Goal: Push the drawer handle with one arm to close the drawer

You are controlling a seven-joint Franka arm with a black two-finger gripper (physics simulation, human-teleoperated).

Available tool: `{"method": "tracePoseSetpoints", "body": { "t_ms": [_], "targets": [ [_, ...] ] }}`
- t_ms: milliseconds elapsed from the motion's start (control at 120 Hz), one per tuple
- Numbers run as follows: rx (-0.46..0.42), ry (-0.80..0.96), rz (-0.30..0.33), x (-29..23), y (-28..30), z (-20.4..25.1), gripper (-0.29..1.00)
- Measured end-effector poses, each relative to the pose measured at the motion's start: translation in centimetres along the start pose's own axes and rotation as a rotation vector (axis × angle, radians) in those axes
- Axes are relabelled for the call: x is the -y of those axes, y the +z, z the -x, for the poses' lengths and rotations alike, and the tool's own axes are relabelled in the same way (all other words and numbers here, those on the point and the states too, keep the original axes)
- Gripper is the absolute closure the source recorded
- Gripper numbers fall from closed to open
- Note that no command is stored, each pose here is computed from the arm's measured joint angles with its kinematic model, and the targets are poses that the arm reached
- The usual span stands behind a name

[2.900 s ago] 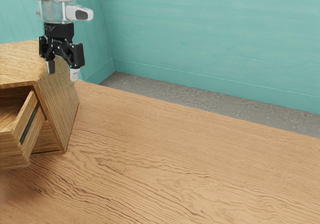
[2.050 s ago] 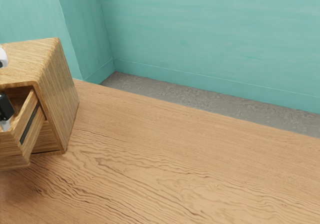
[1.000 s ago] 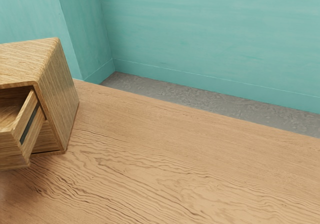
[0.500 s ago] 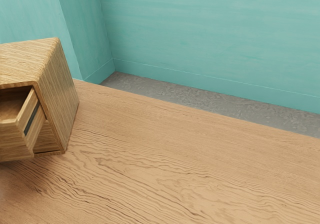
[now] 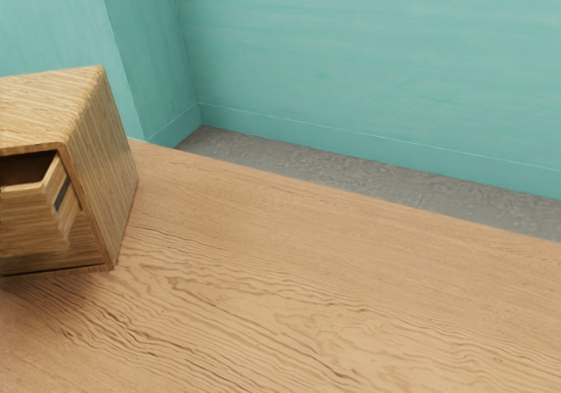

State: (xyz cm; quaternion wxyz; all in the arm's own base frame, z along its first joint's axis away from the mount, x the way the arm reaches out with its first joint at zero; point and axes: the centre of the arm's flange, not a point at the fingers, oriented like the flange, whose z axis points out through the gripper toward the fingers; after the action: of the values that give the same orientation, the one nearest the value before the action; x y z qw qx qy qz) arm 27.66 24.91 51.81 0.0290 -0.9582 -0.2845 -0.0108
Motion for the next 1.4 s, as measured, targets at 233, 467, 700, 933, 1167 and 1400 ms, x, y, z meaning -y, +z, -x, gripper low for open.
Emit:
{"method": "tracePoseSetpoints", "body": {
  "t_ms": [233, 467, 700, 933, 1167, 1400],
  "targets": [
    [-0.015, 0.000, -0.002, 0.2, -0.3, -2.2, 0.73],
    [-0.021, -0.004, -0.005, 0.2, -0.1, -4.5, 0.73],
    [-0.027, -0.014, -0.010, 0.4, -0.2, -6.5, 0.74],
    [-0.029, -0.010, -0.002, -0.4, 0.3, -8.2, 0.74],
    [-0.051, -0.017, -0.005, -0.3, -0.2, -9.8, 0.74],
    [-0.054, -0.021, -0.001, -0.5, 0.0, -10.5, 0.74]
  ]
}}
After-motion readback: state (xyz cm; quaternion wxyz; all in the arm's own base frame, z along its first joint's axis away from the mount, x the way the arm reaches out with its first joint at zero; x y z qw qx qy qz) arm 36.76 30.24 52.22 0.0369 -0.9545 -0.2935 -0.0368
